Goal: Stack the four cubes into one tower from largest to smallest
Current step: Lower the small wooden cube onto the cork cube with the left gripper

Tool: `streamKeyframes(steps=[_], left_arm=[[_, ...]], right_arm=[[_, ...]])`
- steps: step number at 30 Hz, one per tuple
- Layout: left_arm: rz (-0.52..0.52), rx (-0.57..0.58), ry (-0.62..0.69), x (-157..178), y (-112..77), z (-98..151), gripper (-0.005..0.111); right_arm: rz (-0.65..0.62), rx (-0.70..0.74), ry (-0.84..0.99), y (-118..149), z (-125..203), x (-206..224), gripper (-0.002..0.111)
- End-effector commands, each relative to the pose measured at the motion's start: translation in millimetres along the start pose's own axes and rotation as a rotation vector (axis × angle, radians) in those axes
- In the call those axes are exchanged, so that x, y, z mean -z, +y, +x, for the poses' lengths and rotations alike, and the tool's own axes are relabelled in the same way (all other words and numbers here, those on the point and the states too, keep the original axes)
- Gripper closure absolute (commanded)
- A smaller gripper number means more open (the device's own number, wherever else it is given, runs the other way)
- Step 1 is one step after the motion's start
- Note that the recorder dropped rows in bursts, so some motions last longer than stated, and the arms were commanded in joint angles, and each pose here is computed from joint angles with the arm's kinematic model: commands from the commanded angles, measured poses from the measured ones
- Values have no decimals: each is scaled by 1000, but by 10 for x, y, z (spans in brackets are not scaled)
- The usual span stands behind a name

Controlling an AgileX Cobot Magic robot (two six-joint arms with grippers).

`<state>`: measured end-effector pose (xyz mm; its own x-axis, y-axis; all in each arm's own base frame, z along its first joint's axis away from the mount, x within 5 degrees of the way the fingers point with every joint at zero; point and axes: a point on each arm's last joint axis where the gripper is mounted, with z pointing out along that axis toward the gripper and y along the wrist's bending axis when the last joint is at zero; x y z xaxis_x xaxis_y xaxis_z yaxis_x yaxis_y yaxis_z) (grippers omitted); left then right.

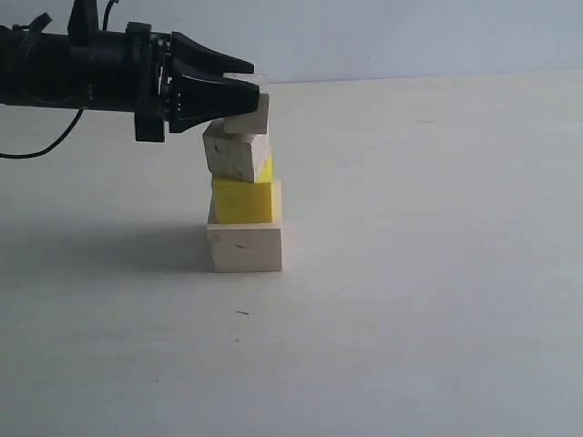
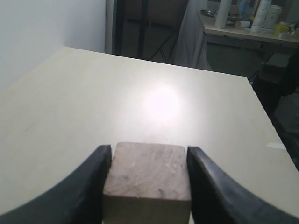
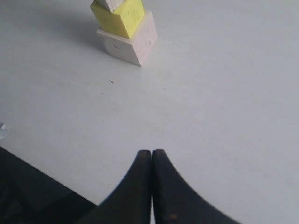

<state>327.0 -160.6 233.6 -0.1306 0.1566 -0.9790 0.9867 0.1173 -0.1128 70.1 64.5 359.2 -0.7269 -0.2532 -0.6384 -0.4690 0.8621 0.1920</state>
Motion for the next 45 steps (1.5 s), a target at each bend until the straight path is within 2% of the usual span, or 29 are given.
streamKeyframes(steps=[1,5,10,19,45], left_arm=[[0,-21,-10,26,-23,-72,107],[6,-29,10,47,-20,-50,107],[-48,-16,-6,197,76,-45,107],[-48,-53,-6,199,109,-127,107],[-12,-60,0,90,44,-136,107]], right_arm=[[-4,7,-11,-3,8,9,108],[-5,6,-10,-1,9,9,108],[-5,6,-10,-1,9,9,108],[-7,8,-14,0,5,9,108],[-5,8,-10,-1,9,9,108]])
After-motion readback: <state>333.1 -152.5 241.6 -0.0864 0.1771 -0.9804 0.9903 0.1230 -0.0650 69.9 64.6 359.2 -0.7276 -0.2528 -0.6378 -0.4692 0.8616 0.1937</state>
